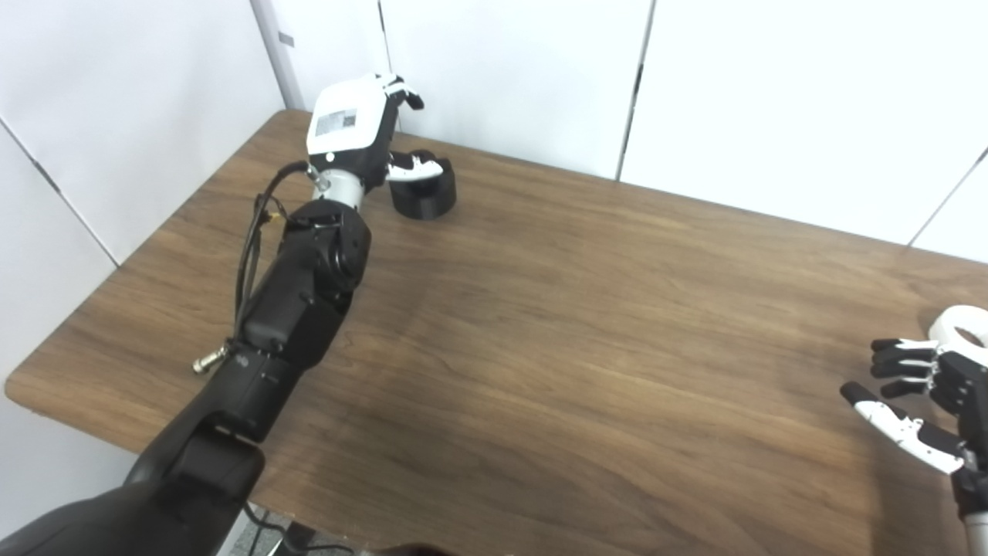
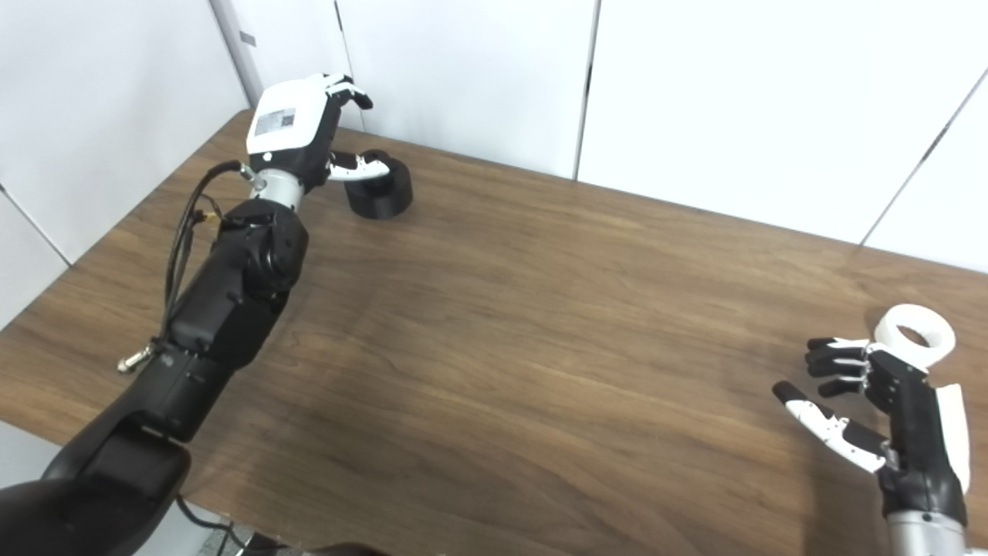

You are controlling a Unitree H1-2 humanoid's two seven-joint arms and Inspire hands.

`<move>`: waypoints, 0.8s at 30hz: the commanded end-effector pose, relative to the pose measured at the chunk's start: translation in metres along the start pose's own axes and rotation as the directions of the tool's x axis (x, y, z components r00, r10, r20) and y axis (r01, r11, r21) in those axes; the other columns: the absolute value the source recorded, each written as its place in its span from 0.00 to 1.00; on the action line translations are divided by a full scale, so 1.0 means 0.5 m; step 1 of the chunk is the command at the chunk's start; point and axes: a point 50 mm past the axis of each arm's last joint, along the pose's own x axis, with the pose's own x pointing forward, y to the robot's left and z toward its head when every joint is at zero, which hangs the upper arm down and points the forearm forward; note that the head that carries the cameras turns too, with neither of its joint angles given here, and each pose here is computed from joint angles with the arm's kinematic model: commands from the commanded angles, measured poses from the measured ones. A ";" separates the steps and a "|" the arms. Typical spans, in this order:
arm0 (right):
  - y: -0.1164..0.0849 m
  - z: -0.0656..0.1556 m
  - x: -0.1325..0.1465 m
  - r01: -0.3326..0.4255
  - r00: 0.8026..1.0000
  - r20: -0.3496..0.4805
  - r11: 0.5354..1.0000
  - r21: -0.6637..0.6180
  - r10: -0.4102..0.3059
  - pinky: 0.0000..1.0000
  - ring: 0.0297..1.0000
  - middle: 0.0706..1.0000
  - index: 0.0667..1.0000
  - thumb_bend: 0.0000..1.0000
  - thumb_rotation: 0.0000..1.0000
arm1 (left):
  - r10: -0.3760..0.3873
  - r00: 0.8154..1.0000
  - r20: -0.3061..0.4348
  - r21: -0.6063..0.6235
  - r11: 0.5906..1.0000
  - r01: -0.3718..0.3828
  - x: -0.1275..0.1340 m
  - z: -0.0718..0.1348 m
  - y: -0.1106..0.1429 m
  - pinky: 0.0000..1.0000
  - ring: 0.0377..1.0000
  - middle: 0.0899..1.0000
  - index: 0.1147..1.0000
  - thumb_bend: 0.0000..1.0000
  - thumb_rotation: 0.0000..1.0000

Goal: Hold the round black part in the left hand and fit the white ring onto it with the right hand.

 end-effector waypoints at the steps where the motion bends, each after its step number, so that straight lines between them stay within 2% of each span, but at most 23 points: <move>1: -0.022 0.031 0.021 0.018 0.996 0.083 1.000 -0.013 -0.017 0.46 0.55 0.62 0.46 0.51 0.13 | 0.089 0.996 0.008 0.030 0.996 -0.089 0.044 0.000 0.065 0.75 0.91 0.87 0.66 0.90 0.41; 6: -0.022 0.032 0.022 0.021 0.996 0.086 1.000 -0.016 -0.020 0.46 0.55 0.62 0.46 0.51 0.13 | 0.047 0.999 -0.027 0.059 0.997 -0.046 0.058 -0.012 0.068 0.83 0.96 0.91 0.70 0.93 0.46; 9: -0.021 0.033 0.021 0.021 0.996 0.087 1.000 -0.017 -0.019 0.46 0.55 0.62 0.46 0.51 0.13 | 0.032 0.999 -0.033 0.080 0.996 -0.030 0.066 -0.018 0.065 0.83 0.97 0.91 0.68 0.96 0.48; 12: -0.021 0.034 0.019 0.019 0.996 0.090 1.000 -0.016 -0.018 0.46 0.55 0.62 0.46 0.51 0.13 | 0.008 0.999 -0.040 0.094 0.996 -0.004 0.073 -0.023 0.060 0.88 0.99 0.93 0.66 0.98 0.51; 17: -0.024 0.037 0.018 0.020 0.996 0.085 1.000 -0.011 -0.019 0.46 0.55 0.62 0.46 0.51 0.13 | -0.071 0.995 -0.072 0.102 0.992 0.078 0.084 -0.030 0.049 0.97 1.00 0.99 0.71 1.00 0.57; 24: -0.025 0.041 0.017 0.023 0.996 0.087 1.000 -0.019 -0.021 0.46 0.56 0.62 0.46 0.51 0.13 | -0.129 0.987 -0.092 0.098 0.986 0.138 0.094 -0.034 0.027 1.00 1.00 1.00 0.73 1.00 0.56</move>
